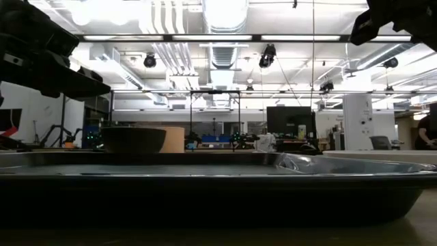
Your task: Set up tray
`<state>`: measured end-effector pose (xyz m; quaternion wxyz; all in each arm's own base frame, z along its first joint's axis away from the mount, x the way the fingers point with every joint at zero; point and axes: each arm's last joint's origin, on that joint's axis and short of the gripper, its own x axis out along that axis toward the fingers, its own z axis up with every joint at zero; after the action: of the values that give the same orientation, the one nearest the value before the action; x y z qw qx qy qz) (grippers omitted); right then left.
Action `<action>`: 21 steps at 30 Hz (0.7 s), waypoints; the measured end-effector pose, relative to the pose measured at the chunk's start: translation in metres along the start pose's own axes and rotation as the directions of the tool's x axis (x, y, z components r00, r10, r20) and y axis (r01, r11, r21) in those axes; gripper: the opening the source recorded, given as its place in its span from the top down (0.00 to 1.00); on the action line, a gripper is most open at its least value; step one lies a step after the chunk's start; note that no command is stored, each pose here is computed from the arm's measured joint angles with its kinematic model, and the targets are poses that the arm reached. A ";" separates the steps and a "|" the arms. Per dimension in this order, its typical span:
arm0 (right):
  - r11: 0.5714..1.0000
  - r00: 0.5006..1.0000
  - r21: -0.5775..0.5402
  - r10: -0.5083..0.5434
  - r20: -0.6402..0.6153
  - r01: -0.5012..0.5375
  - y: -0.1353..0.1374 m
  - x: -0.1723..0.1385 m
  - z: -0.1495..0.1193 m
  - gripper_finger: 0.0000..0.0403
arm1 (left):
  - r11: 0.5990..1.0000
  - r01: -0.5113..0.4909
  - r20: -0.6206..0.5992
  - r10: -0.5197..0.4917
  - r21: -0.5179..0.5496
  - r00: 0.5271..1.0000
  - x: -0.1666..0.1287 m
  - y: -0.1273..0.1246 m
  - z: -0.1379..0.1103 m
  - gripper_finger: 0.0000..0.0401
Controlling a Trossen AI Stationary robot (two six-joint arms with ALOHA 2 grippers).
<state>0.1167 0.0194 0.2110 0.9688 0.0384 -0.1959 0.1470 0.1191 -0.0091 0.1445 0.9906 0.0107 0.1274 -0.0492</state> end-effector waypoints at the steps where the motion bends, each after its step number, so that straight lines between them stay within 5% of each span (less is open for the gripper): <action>1: 1.000 1.000 0.000 -0.001 -0.001 0.001 0.000 0.000 0.000 0.81 | 1.000 -0.001 0.000 0.001 0.000 1.000 0.000 0.000 0.000 0.68; 21: 1.000 1.000 0.000 0.000 0.000 0.000 0.000 0.000 0.000 0.83 | 1.000 0.001 0.000 -0.001 0.000 1.000 0.000 0.000 0.000 0.68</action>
<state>0.1167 0.0194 0.2109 0.9688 0.0384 -0.1959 0.1468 0.1191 -0.0091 0.1445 0.9906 0.0105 0.1273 -0.0496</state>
